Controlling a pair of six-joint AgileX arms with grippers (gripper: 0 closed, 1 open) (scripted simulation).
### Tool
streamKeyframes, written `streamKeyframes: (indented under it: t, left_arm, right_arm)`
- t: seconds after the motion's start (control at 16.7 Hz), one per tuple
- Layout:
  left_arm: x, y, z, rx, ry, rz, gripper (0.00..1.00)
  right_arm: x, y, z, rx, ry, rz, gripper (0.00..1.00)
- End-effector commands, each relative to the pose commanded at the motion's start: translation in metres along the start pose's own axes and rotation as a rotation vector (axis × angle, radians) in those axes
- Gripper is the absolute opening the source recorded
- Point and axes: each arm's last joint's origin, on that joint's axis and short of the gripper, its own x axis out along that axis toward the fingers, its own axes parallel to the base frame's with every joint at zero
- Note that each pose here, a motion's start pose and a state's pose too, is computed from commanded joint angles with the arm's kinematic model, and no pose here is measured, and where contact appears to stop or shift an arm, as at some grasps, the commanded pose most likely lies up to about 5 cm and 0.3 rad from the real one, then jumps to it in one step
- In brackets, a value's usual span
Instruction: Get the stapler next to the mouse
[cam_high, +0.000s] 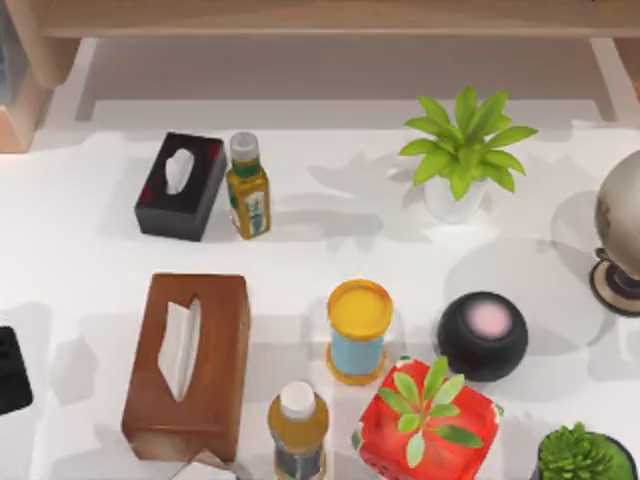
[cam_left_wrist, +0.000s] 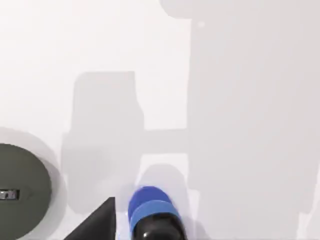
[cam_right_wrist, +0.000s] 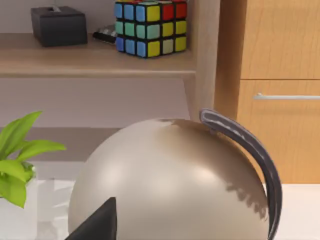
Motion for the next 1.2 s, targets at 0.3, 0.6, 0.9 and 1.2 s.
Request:
streamKeyframes:
  t: [0.3,0.6,0.9,1.2]
  left_arm:
    - [0.013,0.006,0.020,-0.130,0.381,0.108,1.00]
    - [0.017,0.009,0.029,-0.185,0.505,0.149,1.00]
    - [0.020,0.009,0.026,-0.183,0.507,0.149,1.00]
    - [0.049,0.012,0.013,-0.184,0.495,0.147,1.00]
  right_arm:
    - [0.000,0.000,0.000,0.000,0.000,0.000,1.00]
    - [0.000,0.000,0.000,0.000,0.000,0.000,1.00]
    - [0.000,0.000,0.000,0.000,0.000,0.000,1.00]
    - [0.000,0.000,0.000,0.000,0.000,0.000,1.00]
